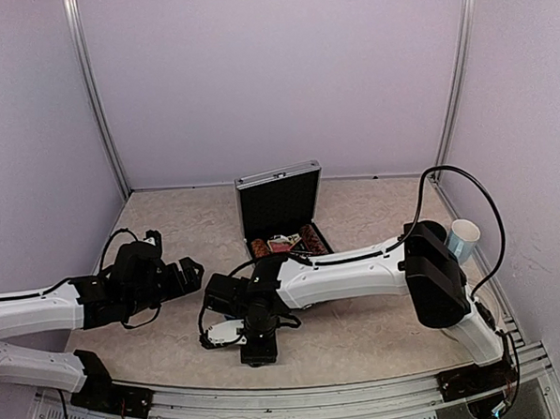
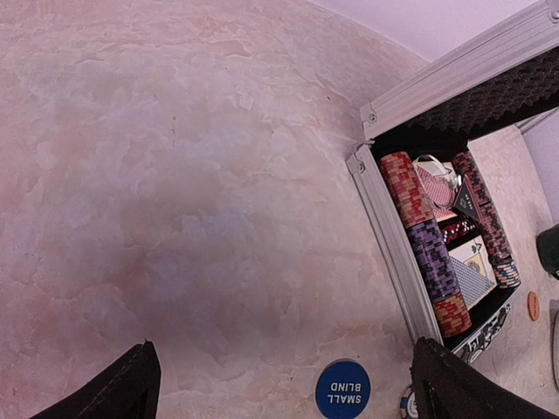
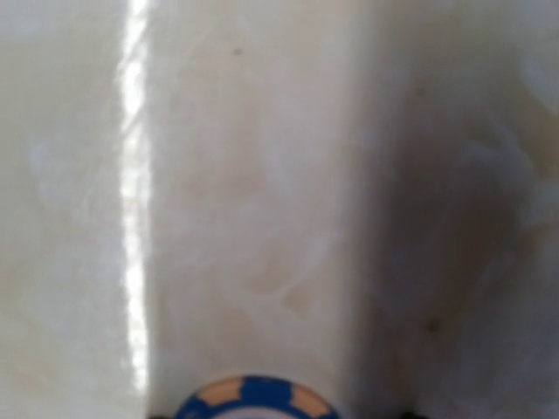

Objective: Pack up texas hold em set

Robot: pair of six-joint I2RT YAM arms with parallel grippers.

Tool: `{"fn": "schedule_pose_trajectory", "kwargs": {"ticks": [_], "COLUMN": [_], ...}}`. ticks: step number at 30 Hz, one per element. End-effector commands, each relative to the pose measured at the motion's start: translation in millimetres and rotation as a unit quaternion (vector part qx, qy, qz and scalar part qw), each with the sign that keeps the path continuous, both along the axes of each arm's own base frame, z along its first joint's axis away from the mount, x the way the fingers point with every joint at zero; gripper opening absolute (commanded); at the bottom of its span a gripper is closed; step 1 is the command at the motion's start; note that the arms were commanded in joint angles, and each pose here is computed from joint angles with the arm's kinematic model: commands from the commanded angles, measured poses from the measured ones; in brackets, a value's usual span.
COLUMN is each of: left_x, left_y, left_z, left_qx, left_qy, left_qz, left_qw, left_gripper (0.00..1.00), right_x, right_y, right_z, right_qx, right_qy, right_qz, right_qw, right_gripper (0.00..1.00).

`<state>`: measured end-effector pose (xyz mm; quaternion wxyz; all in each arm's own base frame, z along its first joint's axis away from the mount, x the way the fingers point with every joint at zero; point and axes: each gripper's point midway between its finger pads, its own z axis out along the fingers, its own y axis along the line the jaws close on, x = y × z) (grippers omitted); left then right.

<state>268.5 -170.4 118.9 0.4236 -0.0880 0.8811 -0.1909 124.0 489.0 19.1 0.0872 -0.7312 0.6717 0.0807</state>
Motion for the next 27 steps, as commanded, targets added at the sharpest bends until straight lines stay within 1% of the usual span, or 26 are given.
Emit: {"fn": "schedule_pose_trajectory", "kwargs": {"ticks": [1, 3, 6, 8, 12, 15, 19, 27], "left_x": [3.1, 2.8, 3.5, 3.6, 3.8, 3.9, 2.6, 2.3], "left_y": [3.2, 3.7, 4.5, 3.7, 2.8, 2.9, 1.4, -4.2], "left_z": [1.0, 0.1, -0.2, -0.2, -0.7, -2.6, -4.6, -8.3], "left_qx": [0.002, 0.003, 0.006, 0.004, 0.004, 0.007, 0.005, 0.0], "left_qy": [-0.009, -0.008, -0.01, -0.009, -0.008, -0.006, -0.003, 0.003], "left_qz": [0.005, 0.005, 0.006, 0.005, 0.002, 0.002, -0.003, -0.015], "left_qw": [1.0, 1.0, 1.0, 1.0, 1.0, 1.0, 1.0, 1.0], "left_gripper": [0.99, 0.99, 0.99, 0.99, 0.99, 0.99, 0.99, 0.99], "right_x": [-7.0, -9.0, -9.8, -6.8, -1.1, 11.4, 30.6, 51.3], "right_y": [-17.4, -19.7, -19.8, -16.0, -2.9, 0.2, -3.3, -16.2], "right_z": [-32.1, -35.4, -34.6, -28.5, -1.3, 20.7, 46.3, 73.9], "right_qx": [-0.063, -0.071, -0.068, -0.057, -0.01, 0.024, 0.059, 0.108], "right_qy": [0.012, 0.019, 0.02, 0.013, -0.006, -0.031, -0.058, -0.09], "right_qz": [0.008, 0.008, 0.009, 0.006, 0.005, -0.007, -0.036, -0.083], "right_qw": [0.998, 0.997, 0.997, 0.998, 1.0, 0.999, 0.996, 0.987], "right_gripper": [0.52, 0.46, 0.42, 0.41, 0.41, 0.42, 0.42, 0.41]}}
